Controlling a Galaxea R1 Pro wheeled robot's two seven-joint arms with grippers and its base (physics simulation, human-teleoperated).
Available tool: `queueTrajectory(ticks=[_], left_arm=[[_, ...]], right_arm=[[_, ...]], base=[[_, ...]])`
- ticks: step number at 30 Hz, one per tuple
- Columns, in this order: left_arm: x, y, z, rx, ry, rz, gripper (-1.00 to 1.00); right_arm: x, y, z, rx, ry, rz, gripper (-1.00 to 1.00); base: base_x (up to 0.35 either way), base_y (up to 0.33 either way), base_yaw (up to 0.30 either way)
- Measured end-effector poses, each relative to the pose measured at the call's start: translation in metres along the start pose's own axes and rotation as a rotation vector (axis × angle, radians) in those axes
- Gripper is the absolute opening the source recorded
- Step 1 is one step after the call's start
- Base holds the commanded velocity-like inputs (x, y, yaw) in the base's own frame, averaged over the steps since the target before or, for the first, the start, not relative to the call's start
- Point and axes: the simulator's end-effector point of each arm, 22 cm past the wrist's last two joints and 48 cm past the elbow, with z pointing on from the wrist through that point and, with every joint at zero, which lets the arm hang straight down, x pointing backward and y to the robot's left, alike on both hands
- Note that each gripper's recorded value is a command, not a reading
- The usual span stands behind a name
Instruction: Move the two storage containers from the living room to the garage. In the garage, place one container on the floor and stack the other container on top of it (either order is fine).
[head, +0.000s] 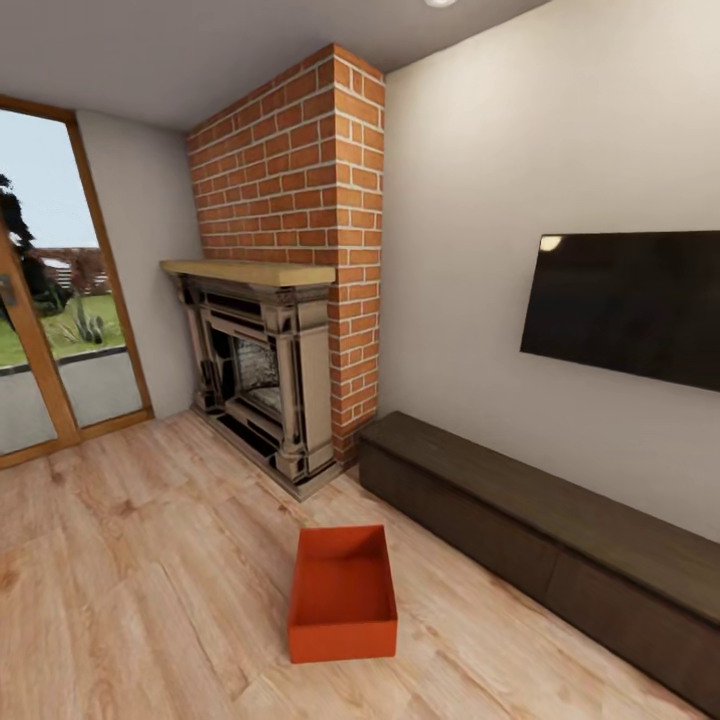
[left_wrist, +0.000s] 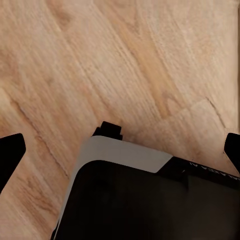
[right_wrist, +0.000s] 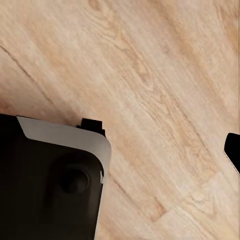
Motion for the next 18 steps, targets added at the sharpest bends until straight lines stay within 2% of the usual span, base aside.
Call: queueTrajectory(ticks=[18], left_arm=[[-0.0008,0.0009,0.0001,-0.002,-0.003,-0.001,1.00]], right_arm=[[0.0004,0.0002,0.0000,-0.001,0.000,-0.002,1.00]], base=[[0.324,0.000,0.000]])
